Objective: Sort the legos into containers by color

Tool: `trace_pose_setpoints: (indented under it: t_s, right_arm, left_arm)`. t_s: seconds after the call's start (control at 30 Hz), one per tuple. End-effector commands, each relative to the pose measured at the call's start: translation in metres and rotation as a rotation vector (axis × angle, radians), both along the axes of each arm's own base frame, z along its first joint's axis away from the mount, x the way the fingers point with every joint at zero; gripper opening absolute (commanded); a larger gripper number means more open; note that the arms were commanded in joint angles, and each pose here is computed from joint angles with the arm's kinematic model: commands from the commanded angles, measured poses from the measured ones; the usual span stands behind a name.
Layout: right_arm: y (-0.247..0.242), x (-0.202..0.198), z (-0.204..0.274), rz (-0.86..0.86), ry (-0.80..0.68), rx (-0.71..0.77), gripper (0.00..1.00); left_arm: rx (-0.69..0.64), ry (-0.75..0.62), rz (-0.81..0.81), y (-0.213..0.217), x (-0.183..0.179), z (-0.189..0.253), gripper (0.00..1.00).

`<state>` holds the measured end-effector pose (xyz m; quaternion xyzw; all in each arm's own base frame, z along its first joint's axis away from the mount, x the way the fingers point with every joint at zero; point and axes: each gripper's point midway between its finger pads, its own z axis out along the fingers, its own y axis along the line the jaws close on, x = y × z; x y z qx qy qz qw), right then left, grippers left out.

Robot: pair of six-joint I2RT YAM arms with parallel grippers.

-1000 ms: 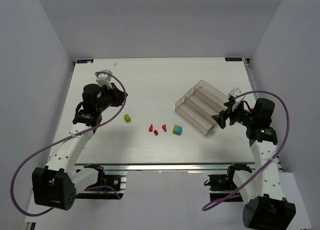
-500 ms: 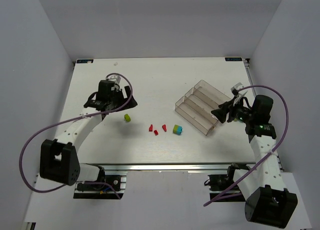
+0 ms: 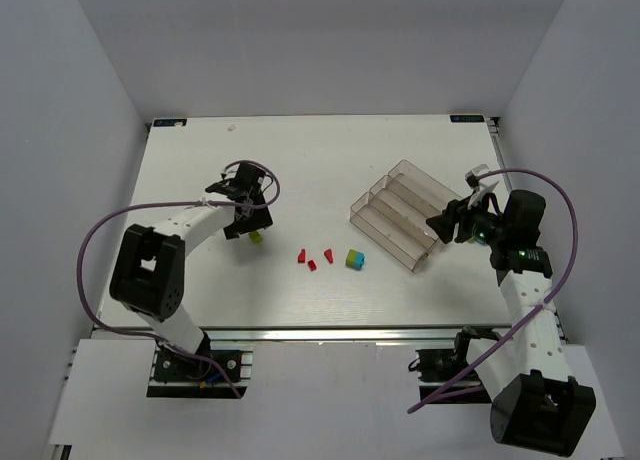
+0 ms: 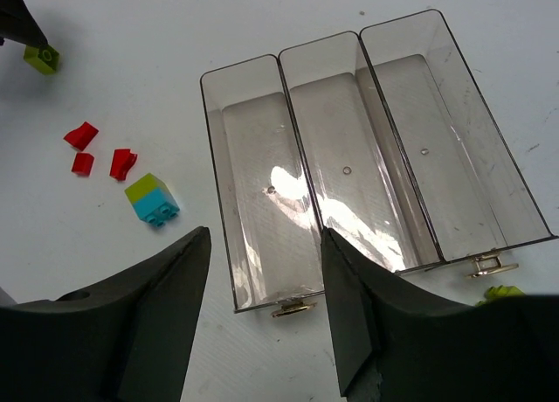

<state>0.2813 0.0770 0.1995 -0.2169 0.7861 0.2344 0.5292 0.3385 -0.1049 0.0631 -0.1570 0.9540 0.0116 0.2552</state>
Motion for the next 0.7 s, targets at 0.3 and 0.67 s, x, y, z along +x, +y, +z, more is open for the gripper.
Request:
trace_pose_setpoints:
  t_s: [0.3,0.67]
  right_arm:
    - [-0.006,0.006,0.022,-0.038,-0.062,-0.026,0.6]
    - [-0.006,0.006,0.021,-0.035,-0.069,-0.035,0.57]
  left_arm:
    - [0.003,0.022,0.102,-0.005,0.017,-0.033,0.69]
    - [-0.132,-0.06,-0.065,-0.041,0.022,0.01,0.0]
